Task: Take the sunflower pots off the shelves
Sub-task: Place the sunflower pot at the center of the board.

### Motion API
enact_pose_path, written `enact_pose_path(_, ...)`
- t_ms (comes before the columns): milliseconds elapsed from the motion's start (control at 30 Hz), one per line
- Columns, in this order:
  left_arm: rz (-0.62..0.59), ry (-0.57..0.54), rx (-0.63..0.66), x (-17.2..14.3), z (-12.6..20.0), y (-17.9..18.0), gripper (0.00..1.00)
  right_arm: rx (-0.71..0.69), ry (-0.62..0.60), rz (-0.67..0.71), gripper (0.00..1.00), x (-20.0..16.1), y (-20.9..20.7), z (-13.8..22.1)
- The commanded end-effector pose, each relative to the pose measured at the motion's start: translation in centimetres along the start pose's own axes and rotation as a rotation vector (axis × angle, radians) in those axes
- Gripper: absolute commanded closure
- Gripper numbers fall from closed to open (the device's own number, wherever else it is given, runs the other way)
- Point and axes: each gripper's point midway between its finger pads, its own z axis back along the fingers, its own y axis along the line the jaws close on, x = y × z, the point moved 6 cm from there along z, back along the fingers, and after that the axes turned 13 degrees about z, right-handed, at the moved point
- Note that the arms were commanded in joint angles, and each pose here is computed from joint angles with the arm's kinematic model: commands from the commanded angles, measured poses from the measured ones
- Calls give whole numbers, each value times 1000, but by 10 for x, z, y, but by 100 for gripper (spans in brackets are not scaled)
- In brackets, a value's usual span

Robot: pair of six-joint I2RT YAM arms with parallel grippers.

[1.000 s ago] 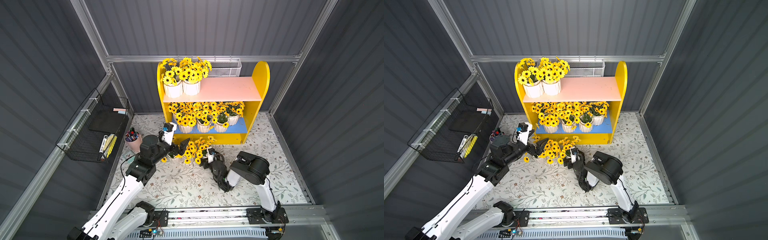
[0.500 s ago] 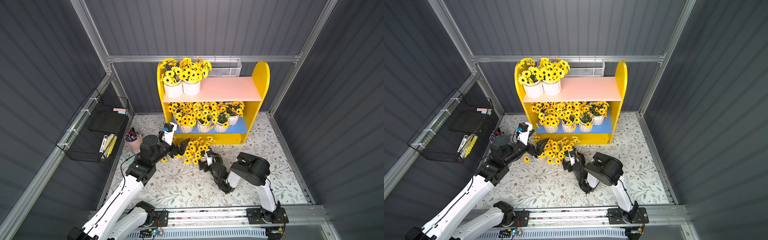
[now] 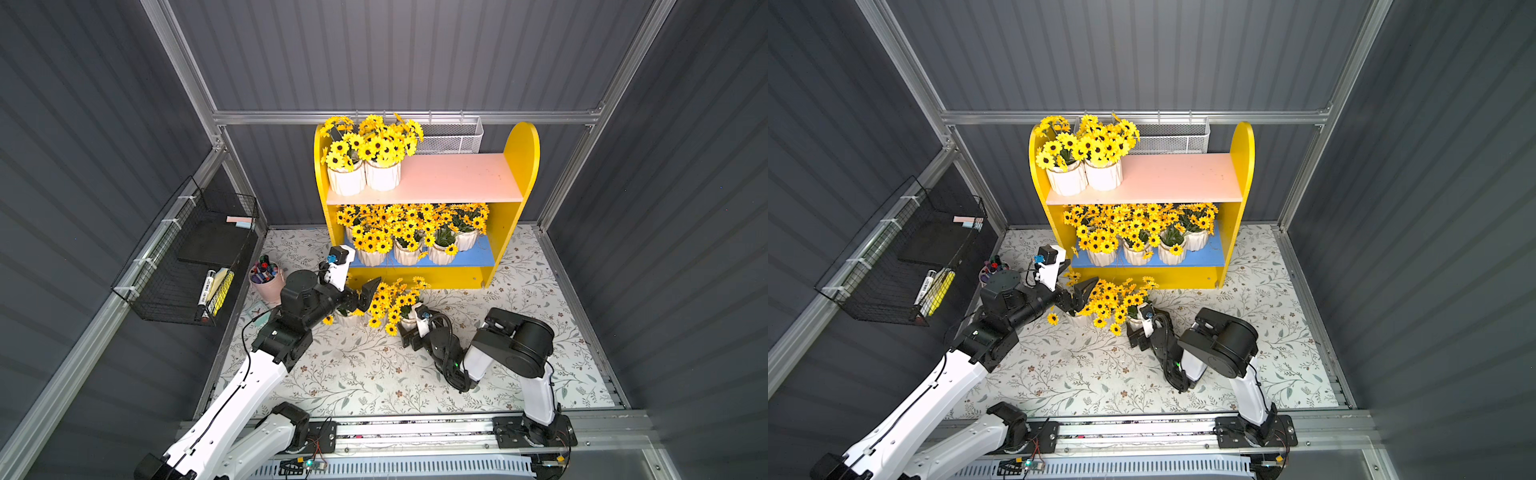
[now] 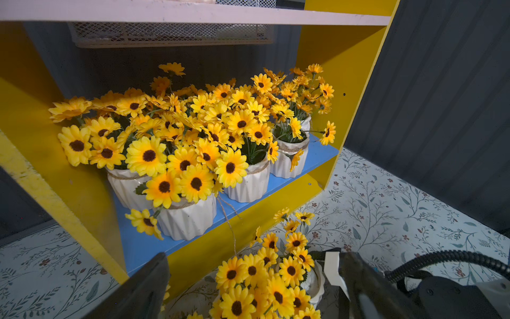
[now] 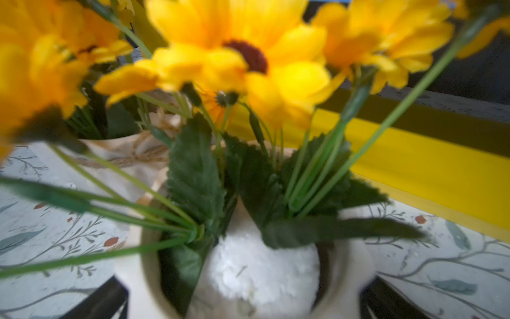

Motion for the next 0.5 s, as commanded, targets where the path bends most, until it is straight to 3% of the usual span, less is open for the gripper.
enact_pose_path(0,-25,-10,-24,3,2,-5,1,22,-43,-28,1,10,1,6)
enact_pose_path(333,-25,-6,-32,3,2,-6,1,95,-16,-111,1,3,7,44)
enact_pose_path(467,-20,-1,-41,2,1,-6,1,3,127,-176,1,-11,-3,48)
